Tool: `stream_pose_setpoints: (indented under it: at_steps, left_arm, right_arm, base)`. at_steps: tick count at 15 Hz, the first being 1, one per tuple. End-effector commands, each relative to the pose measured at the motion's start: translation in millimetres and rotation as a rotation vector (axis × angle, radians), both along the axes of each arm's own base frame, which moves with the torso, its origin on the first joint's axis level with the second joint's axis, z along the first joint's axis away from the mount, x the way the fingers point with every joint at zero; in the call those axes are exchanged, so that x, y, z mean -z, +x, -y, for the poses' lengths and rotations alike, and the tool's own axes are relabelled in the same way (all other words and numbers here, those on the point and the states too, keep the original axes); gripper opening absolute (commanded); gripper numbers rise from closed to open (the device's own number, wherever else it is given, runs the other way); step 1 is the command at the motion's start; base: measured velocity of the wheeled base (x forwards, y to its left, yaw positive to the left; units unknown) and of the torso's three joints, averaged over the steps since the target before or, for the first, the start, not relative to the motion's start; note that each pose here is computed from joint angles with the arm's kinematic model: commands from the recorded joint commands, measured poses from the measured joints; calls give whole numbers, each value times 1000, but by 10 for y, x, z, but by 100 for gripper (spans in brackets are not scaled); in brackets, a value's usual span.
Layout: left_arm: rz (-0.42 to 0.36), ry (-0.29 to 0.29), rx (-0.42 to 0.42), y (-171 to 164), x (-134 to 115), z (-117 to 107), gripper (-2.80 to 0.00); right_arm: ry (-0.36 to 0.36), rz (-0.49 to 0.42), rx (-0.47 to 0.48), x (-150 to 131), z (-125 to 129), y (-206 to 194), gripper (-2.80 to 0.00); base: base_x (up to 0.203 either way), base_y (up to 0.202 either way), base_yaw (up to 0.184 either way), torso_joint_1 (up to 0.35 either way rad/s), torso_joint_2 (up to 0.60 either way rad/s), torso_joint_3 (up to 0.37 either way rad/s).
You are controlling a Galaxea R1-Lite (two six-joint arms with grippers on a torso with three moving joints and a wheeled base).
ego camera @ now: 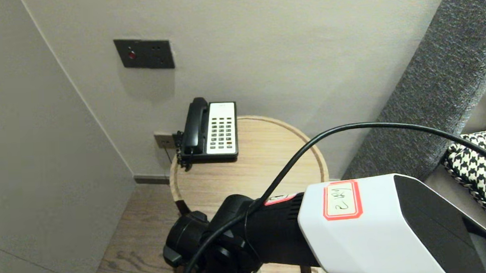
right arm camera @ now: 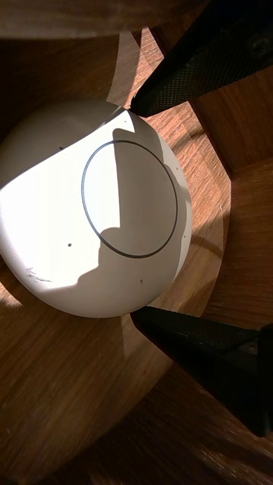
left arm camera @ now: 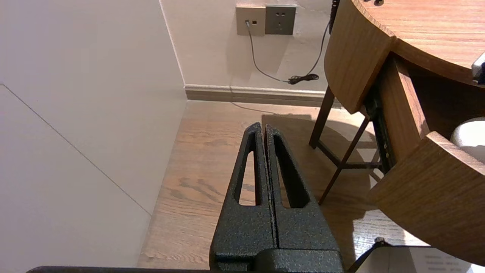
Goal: Take the remote control out of the drawer one by one and place them on the table
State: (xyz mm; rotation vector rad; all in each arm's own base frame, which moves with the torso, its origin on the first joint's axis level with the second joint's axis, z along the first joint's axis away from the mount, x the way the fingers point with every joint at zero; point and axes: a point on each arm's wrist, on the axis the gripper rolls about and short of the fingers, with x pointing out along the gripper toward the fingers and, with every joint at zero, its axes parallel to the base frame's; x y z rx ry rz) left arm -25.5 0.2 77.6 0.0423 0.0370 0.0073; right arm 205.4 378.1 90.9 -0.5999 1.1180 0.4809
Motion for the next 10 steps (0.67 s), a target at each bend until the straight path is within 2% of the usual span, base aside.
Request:
stream_pose_setpoints:
  at_steps: [1,10]
  left_arm:
    - [0,-1,0,0,0,0,-280]
    - [0,-1,-1,0,0,0,-280]
  right_arm:
    - [-12,-4,0,53,-15,-1,0]
    - [-18,-6,1,66,-16,-15,0]
  base:
    - [0,0,0,0,0,0]
    - [0,0,0,0,0,0]
